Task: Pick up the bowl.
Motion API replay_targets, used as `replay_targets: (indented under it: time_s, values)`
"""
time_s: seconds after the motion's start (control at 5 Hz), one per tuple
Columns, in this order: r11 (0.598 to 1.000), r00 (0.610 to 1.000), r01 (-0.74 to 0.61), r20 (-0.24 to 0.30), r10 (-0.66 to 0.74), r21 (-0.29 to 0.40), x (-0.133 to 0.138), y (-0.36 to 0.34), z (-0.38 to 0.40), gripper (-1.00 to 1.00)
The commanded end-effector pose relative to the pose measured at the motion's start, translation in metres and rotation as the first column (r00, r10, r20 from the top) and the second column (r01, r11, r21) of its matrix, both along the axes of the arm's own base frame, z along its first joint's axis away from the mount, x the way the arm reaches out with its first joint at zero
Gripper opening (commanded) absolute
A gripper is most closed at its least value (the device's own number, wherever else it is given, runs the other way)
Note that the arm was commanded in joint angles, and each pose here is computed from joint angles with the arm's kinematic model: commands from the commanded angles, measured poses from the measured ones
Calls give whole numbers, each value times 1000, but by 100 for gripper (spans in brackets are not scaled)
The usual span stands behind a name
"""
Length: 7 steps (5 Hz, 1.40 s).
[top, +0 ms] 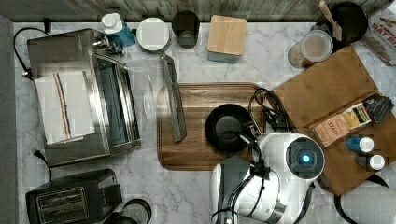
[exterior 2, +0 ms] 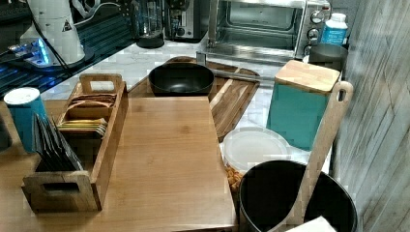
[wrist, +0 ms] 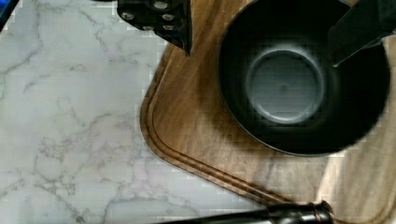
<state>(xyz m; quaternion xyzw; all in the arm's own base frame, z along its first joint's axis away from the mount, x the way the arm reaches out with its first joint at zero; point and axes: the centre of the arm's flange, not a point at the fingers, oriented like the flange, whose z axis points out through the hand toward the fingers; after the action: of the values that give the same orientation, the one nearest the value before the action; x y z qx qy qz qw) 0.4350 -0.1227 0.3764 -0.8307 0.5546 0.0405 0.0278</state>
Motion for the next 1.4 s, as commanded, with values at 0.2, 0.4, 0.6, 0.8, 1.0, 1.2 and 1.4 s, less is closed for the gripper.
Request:
replay_targets:
  time_s: [0.2, 0.4, 0.6, 0.8, 1.0, 1.2, 1.4]
  values:
    - [999, 997, 42, -66, -42, -8, -20, -4, -73, 100]
    - [999, 998, 47, -41, -47, -20, -18, -10, -91, 100]
    - [998, 996, 59, -68, -59, -7, -15, -23, -105, 100]
    - [998, 997, 63, -49, -62, 12, -17, -30, -112, 100]
    - [1000, 1000, 20, -18, -20, -1, -14, -29, -117, 100]
    - [999, 998, -42, 36, 42, -1, -4, -19, -120, 100]
    - [995, 995, -100, 25, 100, -17, 10, -1, -124, 73]
